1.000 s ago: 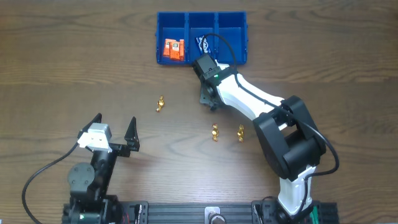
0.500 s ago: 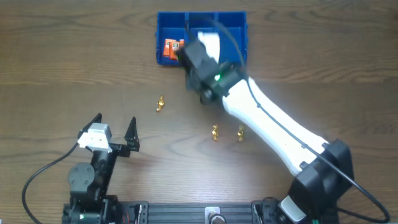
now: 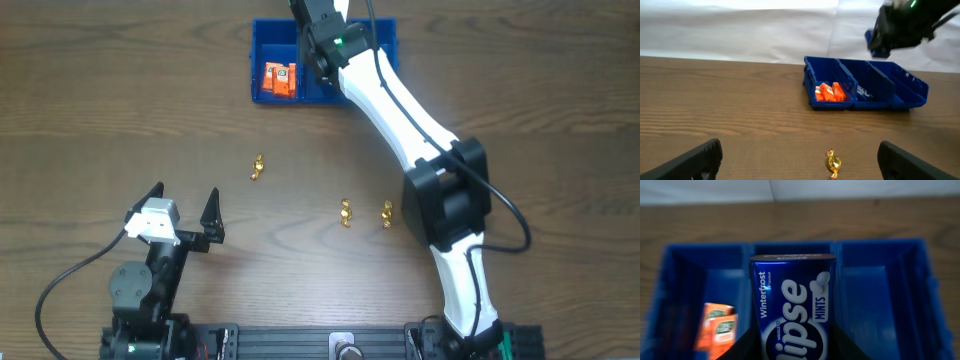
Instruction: Sort Candies Into Trays
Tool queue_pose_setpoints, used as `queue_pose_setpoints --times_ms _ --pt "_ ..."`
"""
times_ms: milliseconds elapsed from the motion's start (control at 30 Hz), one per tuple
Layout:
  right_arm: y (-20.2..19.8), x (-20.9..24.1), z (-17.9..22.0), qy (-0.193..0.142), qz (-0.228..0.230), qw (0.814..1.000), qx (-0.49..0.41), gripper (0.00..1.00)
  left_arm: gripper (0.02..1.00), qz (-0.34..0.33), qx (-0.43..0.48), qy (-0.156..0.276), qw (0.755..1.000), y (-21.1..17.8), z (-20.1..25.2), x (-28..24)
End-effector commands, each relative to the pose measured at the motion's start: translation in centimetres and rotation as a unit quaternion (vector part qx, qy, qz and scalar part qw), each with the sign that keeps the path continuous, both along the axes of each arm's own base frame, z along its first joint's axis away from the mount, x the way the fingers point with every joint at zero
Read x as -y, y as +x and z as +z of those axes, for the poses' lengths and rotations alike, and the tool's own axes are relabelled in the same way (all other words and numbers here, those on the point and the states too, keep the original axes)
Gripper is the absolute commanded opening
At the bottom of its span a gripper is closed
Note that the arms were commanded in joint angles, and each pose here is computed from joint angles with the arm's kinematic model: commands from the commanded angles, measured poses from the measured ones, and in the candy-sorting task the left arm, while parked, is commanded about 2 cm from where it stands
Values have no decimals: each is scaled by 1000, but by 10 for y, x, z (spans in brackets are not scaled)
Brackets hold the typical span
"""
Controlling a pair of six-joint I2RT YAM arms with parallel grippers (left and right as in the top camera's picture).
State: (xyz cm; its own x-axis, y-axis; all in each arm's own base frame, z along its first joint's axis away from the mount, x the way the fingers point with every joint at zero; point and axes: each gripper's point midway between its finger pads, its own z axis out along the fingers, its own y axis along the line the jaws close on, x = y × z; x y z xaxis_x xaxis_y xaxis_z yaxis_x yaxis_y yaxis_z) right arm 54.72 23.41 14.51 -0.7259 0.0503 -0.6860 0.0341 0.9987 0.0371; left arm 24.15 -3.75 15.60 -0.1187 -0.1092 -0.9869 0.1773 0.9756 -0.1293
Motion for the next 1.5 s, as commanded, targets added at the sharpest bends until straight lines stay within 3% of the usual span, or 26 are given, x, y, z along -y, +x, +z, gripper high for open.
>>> queue_pose_setpoints --times_ms 33,333,433,500,567,733,833,1033,1200,1500 --pt "11 -3 -17 5 9 1000 -3 248 998 -7 -22 5 1000 -1 -16 2" --pt "14 -6 -24 5 9 1000 -2 264 998 -7 -22 5 1000 -1 -16 2" --pt "13 -8 -25 5 11 1000 -3 421 998 -7 -22 5 1000 -1 -16 2" --pt "11 -10 -25 5 12 1000 -4 450 998 -7 -22 5 1000 -1 -16 2" --pt "9 -13 -26 4 16 1000 -7 540 996 -7 -22 5 1000 -1 -16 2" --pt "3 -19 -27 1 22 1000 -12 599 998 -7 -22 5 1000 -1 -16 2" --pt "-18 -35 -14 -11 40 999 -21 601 998 -7 -22 5 1000 -1 -16 2" --pt "-87 -82 -3 2 64 995 -74 619 998 -7 -22 5 1000 -1 -16 2" --pt "-157 -133 -49 -4 84 985 -152 621 998 -7 -22 5 1000 -1 -16 2" --pt "-172 -142 -110 -8 66 976 -210 617 998 -7 -22 5 1000 -1 -16 2"
